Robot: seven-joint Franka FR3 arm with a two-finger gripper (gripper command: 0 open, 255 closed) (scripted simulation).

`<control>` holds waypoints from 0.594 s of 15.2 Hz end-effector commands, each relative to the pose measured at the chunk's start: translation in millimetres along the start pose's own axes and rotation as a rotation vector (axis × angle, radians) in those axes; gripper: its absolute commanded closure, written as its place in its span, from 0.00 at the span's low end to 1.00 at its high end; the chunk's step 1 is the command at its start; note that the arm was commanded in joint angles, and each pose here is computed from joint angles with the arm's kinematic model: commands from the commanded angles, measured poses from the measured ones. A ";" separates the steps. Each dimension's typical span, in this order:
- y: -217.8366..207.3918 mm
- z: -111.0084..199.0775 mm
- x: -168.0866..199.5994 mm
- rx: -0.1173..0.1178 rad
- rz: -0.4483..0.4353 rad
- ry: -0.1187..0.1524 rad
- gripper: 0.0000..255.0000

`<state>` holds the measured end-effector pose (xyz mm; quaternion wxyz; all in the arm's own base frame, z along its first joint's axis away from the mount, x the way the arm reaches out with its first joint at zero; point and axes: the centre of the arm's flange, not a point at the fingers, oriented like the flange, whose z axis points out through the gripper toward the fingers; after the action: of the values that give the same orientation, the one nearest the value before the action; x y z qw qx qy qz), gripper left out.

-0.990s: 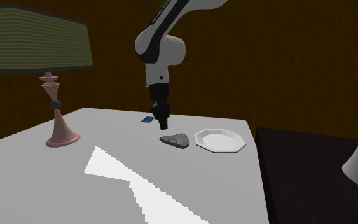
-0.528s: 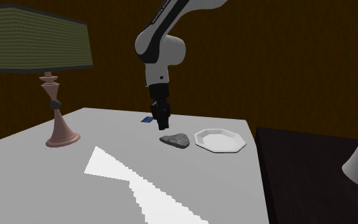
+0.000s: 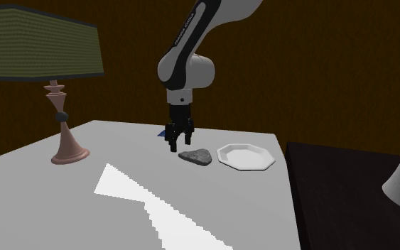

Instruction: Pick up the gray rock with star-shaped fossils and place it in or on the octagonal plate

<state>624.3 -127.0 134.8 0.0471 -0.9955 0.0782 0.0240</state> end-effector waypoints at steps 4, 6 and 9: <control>-0.4 19.7 -0.2 -0.001 0.002 0.003 0.00; -0.4 19.7 -0.2 -0.001 0.002 0.003 0.00; -0.4 19.7 -0.2 -0.001 0.002 0.003 0.00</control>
<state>623.3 -124.7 115.2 0.0464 -0.9955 0.0791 0.0228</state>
